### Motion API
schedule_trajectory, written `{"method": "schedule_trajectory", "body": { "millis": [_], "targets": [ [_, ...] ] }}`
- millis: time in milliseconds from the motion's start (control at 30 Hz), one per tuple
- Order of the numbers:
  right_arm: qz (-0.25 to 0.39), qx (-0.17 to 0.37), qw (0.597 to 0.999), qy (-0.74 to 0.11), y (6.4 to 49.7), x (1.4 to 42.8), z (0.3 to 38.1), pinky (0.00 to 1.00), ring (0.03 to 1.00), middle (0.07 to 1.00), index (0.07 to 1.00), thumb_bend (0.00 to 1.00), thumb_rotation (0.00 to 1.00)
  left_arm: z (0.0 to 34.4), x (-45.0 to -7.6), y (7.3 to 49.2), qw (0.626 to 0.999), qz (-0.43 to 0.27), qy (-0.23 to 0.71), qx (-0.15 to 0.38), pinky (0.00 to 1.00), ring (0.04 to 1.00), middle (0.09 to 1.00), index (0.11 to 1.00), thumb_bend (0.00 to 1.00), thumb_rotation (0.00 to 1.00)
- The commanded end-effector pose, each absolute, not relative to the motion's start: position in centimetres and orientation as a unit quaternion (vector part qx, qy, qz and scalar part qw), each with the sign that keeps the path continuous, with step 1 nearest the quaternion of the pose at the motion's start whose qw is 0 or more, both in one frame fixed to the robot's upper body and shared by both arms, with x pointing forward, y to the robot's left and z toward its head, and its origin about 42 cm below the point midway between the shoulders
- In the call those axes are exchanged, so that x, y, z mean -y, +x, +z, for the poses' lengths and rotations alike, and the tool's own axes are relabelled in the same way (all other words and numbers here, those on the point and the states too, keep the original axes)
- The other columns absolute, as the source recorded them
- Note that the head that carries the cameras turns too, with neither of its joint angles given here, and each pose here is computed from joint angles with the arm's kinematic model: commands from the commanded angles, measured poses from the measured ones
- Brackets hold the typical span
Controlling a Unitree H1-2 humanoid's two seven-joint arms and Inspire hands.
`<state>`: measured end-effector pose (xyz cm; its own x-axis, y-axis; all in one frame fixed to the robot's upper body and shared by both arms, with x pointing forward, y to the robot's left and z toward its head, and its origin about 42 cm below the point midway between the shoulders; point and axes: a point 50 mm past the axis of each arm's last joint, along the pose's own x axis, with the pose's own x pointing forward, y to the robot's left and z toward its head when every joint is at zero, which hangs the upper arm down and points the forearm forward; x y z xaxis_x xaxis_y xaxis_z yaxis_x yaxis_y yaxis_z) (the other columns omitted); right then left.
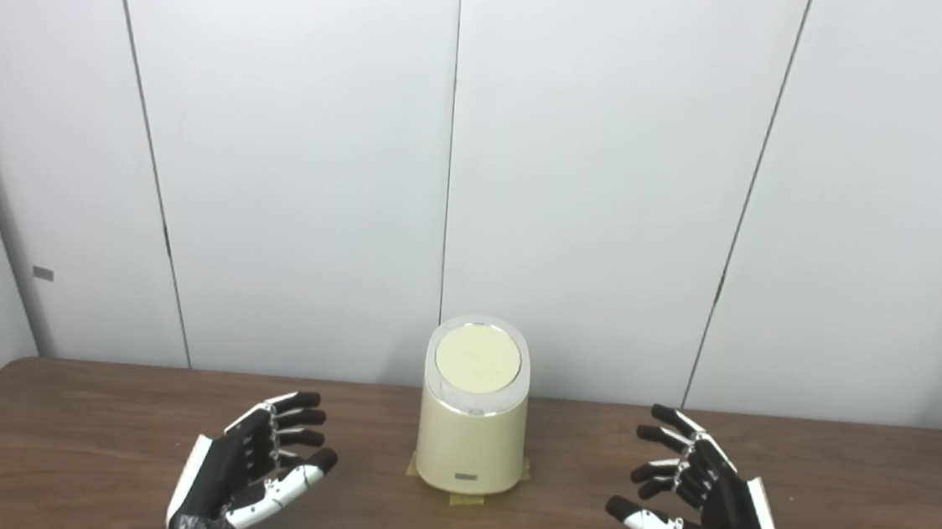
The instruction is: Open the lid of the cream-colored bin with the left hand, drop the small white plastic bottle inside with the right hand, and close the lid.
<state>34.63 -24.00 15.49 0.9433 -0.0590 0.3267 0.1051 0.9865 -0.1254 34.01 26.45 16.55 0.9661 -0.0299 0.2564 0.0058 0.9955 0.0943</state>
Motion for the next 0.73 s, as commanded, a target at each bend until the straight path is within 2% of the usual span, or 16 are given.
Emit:
{"method": "schedule_trajectory", "body": {
  "millis": [0, 133, 333, 700],
  "targets": [
    [-0.039, 0.198, 0.977, -0.074, 35.04, 23.91, 17.56, 0.42, 0.522, 0.724, 0.777, 0.75, 0.21, 17.76, -26.07, 34.55, 0.987, -0.014, 0.037, 0.158, 0.52, 0.668, 0.722, 0.766, 0.69, 0.19],
    [-0.037, 0.195, 0.977, -0.077, 34.90, 23.60, 17.75, 0.44, 0.527, 0.722, 0.773, 0.75, 0.21, 17.77, -26.07, 34.64, 0.986, -0.018, 0.033, 0.160, 0.52, 0.672, 0.729, 0.766, 0.67, 0.17],
    [-0.035, 0.194, 0.977, -0.074, 34.86, 23.49, 17.59, 0.44, 0.537, 0.724, 0.775, 0.75, 0.21, 17.90, -25.95, 34.81, 0.987, -0.021, 0.031, 0.157, 0.56, 0.708, 0.751, 0.776, 0.70, 0.20],
    [-0.036, 0.194, 0.977, -0.075, 34.64, 23.57, 17.60, 0.44, 0.540, 0.715, 0.770, 0.75, 0.23, 17.84, -25.70, 34.79, 0.986, -0.021, 0.042, 0.162, 0.54, 0.697, 0.746, 0.769, 0.68, 0.20]
  ]
}}
